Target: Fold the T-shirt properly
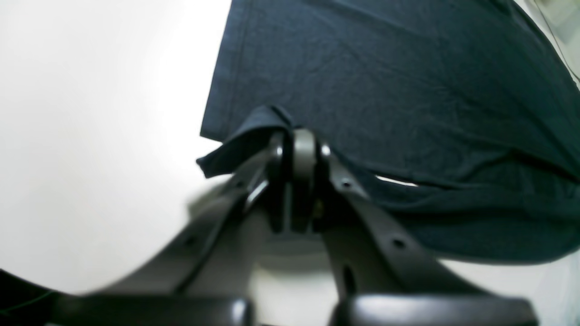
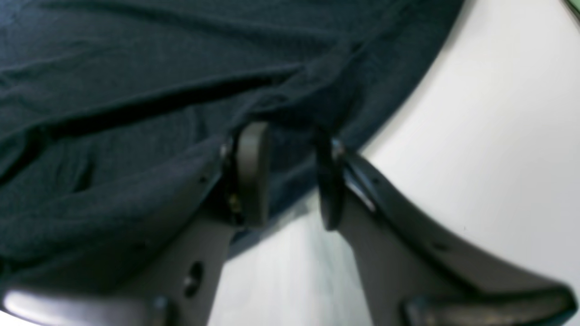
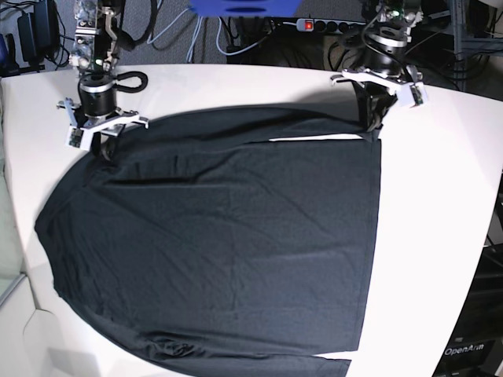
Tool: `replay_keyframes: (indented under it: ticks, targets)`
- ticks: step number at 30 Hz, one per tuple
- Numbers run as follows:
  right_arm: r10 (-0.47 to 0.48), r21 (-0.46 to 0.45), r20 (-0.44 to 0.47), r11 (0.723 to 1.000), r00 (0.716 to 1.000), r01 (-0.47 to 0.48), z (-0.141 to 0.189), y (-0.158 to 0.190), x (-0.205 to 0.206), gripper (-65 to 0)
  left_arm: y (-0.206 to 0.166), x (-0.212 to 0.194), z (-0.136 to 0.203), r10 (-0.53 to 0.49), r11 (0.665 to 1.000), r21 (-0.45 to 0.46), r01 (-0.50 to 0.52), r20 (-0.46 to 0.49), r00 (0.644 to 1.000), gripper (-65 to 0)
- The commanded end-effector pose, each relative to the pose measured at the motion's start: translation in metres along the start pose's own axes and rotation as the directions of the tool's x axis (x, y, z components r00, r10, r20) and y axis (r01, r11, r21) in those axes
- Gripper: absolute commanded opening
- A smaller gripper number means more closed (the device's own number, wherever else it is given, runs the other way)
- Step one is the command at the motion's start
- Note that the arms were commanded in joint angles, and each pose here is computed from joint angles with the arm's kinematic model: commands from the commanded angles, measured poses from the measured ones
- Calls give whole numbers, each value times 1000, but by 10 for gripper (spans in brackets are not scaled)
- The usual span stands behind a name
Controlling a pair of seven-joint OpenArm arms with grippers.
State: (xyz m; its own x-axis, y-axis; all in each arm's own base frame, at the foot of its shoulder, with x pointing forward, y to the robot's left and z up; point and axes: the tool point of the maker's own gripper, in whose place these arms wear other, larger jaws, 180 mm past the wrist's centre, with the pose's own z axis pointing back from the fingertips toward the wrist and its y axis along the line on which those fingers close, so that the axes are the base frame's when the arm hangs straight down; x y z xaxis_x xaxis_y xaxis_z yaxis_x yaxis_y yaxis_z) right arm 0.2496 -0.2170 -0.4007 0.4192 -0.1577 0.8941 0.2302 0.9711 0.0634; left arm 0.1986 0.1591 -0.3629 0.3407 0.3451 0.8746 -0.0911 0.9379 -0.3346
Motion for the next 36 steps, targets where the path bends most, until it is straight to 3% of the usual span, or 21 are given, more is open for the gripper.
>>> replay_keyframes:
  ticks: [1, 12, 25, 33, 36]
  targets:
    - [5, 5, 52, 1000, 999, -5, -1, 0, 16, -441, -2, 7, 2, -1, 1000, -10, 1, 30, 1000, -650]
    - [13, 12, 59, 1000, 998, -14, -13, 1, 31, -394, -2, 6, 3, -1, 1000, -9, 1, 27, 1000, -650]
    - [13, 3, 20, 1000, 1000, -14, -33, -2, 36, -390, -3, 7, 4, -1, 1000, -10, 1, 29, 1000, -650]
    - [8, -10, -9, 1000, 1000, -8, -34, -6, 24, -310, -3, 8, 3, -1, 1000, -12, 1, 33, 999, -650]
    - [9, -9, -7, 1000, 1000, -9, -34, -6, 25, -307, -3, 8, 2, -1, 1000, -12, 1, 33, 999, -650]
